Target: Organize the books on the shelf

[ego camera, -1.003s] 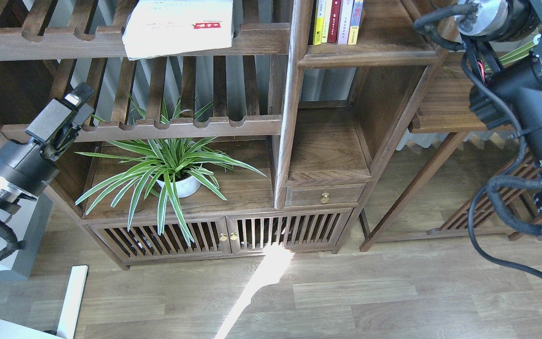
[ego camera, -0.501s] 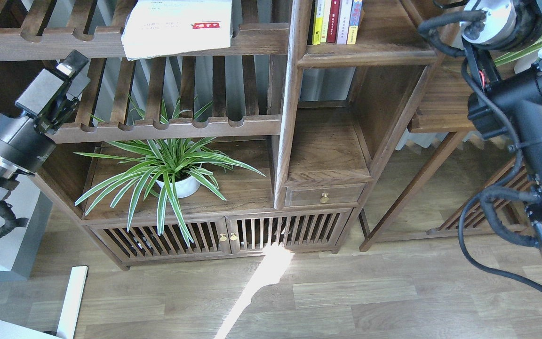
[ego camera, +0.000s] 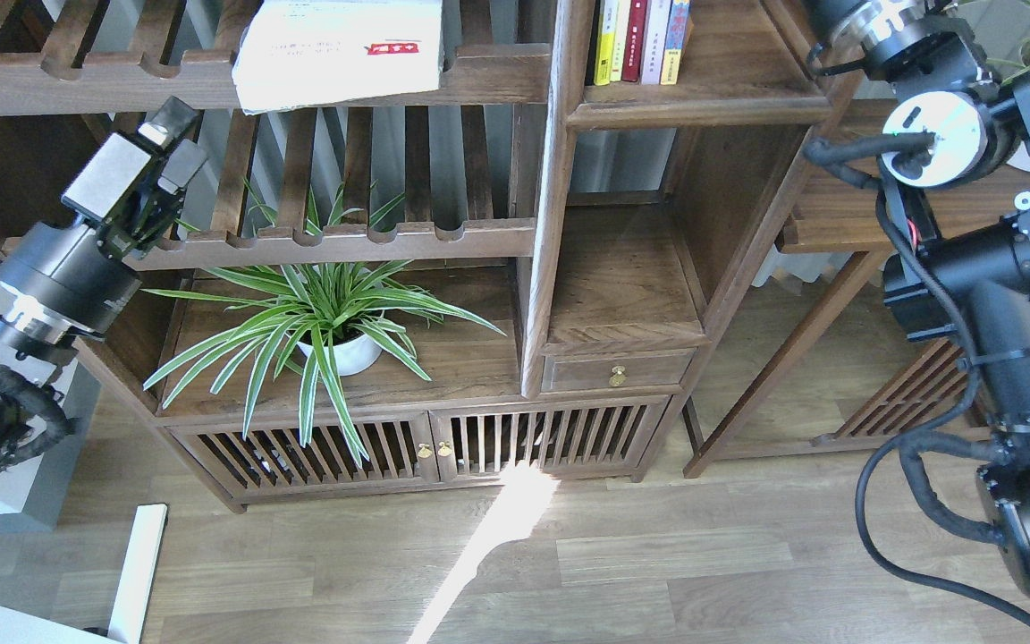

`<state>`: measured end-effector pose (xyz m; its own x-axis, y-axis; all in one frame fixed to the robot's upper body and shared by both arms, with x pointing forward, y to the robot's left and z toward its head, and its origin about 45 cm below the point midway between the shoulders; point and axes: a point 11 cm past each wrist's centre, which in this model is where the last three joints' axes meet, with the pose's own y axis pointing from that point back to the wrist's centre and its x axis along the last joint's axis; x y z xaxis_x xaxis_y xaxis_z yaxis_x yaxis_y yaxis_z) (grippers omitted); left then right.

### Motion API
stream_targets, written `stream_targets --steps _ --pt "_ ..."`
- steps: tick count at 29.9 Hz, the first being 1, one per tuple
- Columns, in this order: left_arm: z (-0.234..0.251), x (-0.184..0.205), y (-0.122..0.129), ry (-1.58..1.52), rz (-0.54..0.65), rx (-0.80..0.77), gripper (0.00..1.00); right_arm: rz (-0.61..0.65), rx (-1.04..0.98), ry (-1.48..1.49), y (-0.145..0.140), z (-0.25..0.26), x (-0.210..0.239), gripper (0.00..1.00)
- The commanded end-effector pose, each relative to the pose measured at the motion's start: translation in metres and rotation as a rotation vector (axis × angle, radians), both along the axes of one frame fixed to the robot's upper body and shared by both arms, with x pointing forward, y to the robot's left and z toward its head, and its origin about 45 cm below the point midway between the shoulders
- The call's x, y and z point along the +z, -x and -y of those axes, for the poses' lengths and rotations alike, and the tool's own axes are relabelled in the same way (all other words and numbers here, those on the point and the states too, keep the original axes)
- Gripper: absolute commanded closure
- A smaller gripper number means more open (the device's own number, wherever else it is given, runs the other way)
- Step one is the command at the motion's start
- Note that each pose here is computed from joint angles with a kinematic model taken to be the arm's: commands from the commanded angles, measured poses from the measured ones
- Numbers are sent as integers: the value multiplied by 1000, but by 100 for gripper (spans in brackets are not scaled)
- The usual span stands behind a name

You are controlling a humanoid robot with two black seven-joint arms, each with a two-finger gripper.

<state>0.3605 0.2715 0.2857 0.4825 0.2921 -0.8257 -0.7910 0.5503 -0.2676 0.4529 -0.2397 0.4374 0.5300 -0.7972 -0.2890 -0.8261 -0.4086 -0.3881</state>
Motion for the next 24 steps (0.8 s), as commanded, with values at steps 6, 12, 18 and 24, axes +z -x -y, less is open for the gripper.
stream_targets --steps 6,12,18,24 --pt "40 2 0 119 11 -58 7 93 191 14 26 0 -19 1" --pt "68 3 1 209 11 -92 7 91 234 -92 35 -10 -38 1" --pt "97 14 5 333 27 -119 6 97 241 -225 39 -18 -46 1" --pt "105 11 3 424 -5 -43 6 112 250 -287 38 -19 -37 1"
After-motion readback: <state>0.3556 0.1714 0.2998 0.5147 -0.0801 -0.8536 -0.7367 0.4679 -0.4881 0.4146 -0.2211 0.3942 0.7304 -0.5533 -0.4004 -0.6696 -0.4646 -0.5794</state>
